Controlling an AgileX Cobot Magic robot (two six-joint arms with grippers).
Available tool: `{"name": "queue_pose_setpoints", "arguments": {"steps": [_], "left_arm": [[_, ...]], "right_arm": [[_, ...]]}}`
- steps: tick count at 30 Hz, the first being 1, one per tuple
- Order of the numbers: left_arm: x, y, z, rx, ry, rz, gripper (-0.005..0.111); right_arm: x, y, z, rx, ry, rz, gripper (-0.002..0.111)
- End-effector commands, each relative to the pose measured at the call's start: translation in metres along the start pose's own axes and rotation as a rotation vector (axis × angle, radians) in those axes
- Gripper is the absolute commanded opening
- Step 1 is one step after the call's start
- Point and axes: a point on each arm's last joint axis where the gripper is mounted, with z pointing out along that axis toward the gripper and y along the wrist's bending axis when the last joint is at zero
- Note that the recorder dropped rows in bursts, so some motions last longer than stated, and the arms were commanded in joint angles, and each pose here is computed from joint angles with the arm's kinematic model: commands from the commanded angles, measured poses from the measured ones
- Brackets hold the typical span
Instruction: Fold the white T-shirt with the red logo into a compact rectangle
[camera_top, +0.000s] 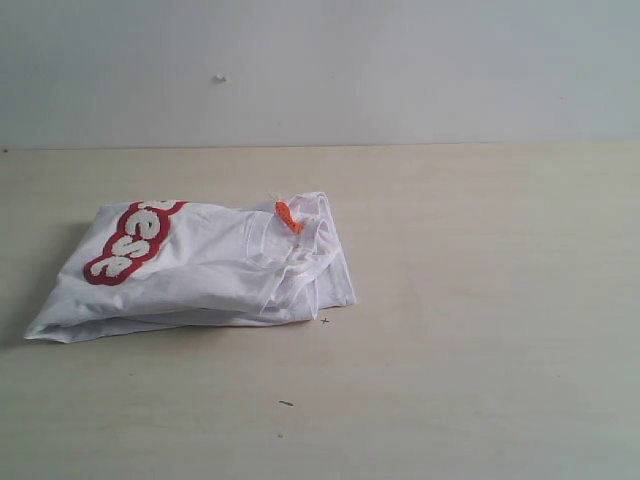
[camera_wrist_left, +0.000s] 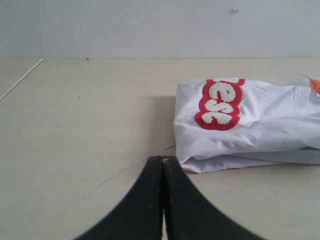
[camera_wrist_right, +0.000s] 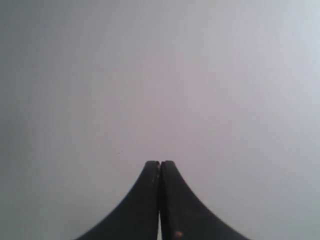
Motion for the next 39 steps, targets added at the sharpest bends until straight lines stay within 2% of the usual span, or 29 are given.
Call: {"name": "queue_pose_setpoints", "arguments": {"steps": [1, 7, 11, 15, 19, 33, 39], "left_arm": [[-0.001, 0.000, 0.000, 0.001, -0.008, -0.018, 0.000], [-0.001, 0.000, 0.000, 0.001, -0.008, -0.018, 0.000], [-0.001, 0.000, 0.000, 0.001, -0.008, -0.018, 0.000], [-0.001, 0.000, 0.000, 0.001, -0.008, -0.018, 0.000], [-0.001, 0.000, 0.000, 0.001, -0.008, -0.018, 0.000], [-0.001, 0.000, 0.000, 0.001, -0.008, -0.018, 0.000], [-0.001, 0.000, 0.000, 0.001, -0.008, -0.018, 0.000]], "right_arm": [[0.018, 0.001, 0.000, 0.037, 0.001, -0.037, 0.000], [0.053, 0.001, -0.001, 0.054, 0.102, -0.069, 0.000], [0.088, -0.001, -0.007, 0.088, 0.210, -0.085, 0.000], [0.127, -0.001, -0.017, 0.095, 0.324, -0.032, 0.000], [0.154, -0.001, -0.027, 0.092, 0.412, -0.042, 0.000], [0.177, -0.003, -0.042, 0.100, 0.719, -0.079, 0.000], [0.178, -0.002, -0.043, 0.103, 0.728, -0.045, 0.000]]}}
